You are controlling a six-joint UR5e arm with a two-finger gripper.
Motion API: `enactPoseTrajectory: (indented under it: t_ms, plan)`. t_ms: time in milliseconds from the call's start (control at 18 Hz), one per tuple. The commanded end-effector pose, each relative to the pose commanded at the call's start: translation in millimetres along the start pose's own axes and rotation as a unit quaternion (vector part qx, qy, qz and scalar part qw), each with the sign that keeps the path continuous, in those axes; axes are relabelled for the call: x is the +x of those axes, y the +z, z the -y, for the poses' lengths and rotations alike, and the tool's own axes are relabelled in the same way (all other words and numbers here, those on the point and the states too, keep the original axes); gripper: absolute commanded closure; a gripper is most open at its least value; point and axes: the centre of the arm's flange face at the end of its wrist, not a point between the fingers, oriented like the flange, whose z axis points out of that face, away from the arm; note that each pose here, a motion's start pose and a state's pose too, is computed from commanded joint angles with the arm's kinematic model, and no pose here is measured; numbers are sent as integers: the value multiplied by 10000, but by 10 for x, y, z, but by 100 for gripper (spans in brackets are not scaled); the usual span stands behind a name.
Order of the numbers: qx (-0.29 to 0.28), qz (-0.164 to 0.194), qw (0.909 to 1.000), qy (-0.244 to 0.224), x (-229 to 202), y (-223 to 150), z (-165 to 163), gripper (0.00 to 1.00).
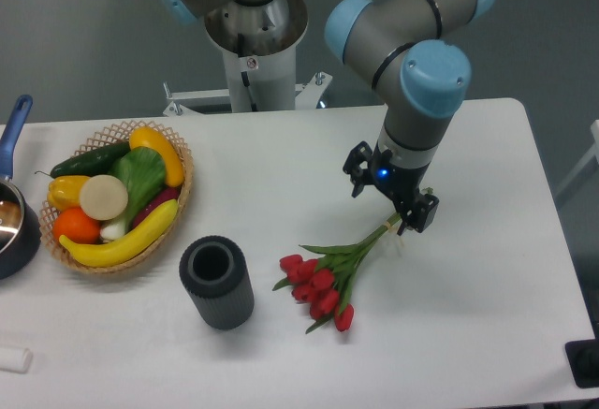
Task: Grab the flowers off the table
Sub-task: 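Move the open gripper down toward the tulip stems near the ribbon, then close the gripper around the tulip stems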
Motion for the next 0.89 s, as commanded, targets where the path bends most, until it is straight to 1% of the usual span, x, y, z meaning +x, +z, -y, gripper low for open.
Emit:
enactPoseTrajectory:
  t_ms: [111, 222, 333, 444, 722, 889]
  plan:
    - [21, -103, 9999, -36, 2, 97, -15, 0]
    - [76, -248, 9993, -284, -60, 285, -2, 0]
    - [57, -305, 9991, -294, -85, 358, -18, 0]
    - [27, -415, 9986, -317, -154, 510, -28, 0]
    - [23, -371, 9988, -303, -300, 739, -75, 0]
    - [45, -260, 9992, -295, -341, 838, -81, 0]
